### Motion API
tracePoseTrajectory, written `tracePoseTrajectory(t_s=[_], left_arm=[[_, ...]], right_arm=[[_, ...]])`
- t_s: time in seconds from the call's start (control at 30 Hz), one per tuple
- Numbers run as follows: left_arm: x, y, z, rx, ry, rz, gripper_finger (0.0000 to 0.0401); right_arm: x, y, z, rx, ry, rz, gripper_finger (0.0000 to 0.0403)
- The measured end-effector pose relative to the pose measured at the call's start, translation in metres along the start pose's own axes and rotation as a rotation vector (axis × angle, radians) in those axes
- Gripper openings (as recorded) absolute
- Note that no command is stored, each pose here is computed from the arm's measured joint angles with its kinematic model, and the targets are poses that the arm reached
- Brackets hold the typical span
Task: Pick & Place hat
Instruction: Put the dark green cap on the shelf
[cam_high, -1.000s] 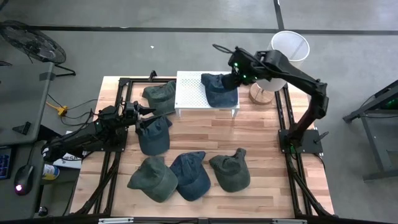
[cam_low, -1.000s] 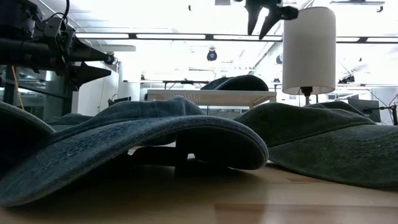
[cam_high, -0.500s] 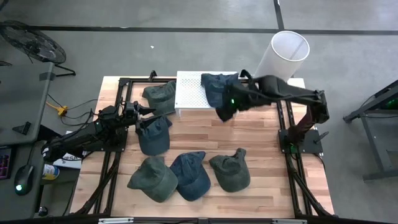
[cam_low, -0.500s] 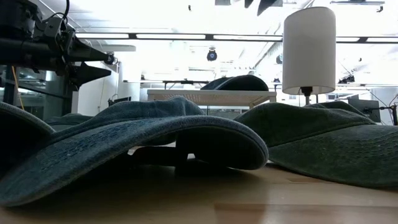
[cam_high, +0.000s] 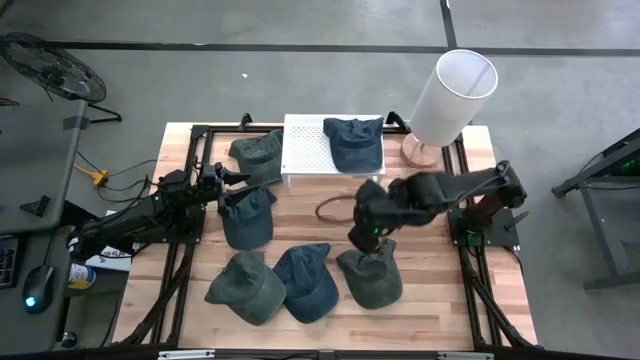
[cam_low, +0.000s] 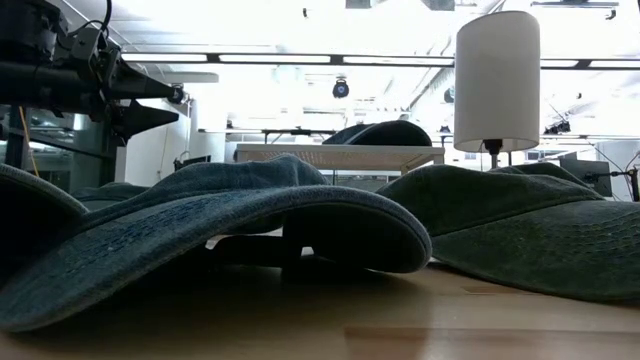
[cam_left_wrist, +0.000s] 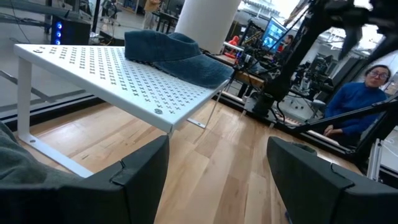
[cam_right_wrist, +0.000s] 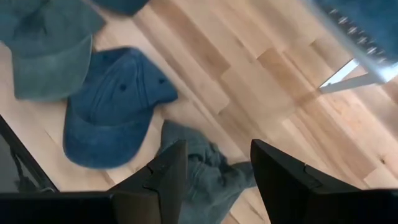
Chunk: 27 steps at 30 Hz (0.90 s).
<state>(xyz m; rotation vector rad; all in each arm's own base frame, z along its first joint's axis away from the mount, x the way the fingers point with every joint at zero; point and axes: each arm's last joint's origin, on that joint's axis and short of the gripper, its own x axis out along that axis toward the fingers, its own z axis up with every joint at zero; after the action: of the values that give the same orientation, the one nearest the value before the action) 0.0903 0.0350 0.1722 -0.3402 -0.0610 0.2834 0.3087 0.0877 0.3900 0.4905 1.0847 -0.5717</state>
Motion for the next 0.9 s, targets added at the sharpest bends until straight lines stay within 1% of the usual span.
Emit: tracePoseTrajectory(t_s=[0.07, 0.23, 0.43, 0.53, 0.73, 0.9], left_arm=[[0.0, 0.0, 0.0, 0.0, 0.0, 0.0, 0.0267], [0.0, 0.0, 0.0, 0.0, 0.0, 0.001, 0.0267], [0.0, 0.0, 0.0, 0.0, 0.0, 0.001, 0.0267], [0.0, 0.0, 0.0, 0.0, 0.0, 0.001, 0.0267], [0.0, 0.0, 0.0, 0.0, 0.0, 0.001, 0.0267], [0.0, 0.0, 0.0, 0.0, 0.0, 0.002, 0.0267]], right_arm=[[0.005, 0.009, -0.006, -0.017, 0.009, -0.011, 0.0169], [0.014, 0.023, -0.019, -0.014, 0.049, -0.025, 0.0169], [0.025, 0.033, -0.029, 0.04, 0.094, -0.078, 0.0169], [0.036, 0.035, -0.035, 0.084, 0.138, -0.085, 0.0169], [0.07, 0.029, -0.053, 0.195, 0.242, -0.156, 0.0169], [0.088, 0.022, -0.065, 0.318, 0.262, -0.111, 0.017]])
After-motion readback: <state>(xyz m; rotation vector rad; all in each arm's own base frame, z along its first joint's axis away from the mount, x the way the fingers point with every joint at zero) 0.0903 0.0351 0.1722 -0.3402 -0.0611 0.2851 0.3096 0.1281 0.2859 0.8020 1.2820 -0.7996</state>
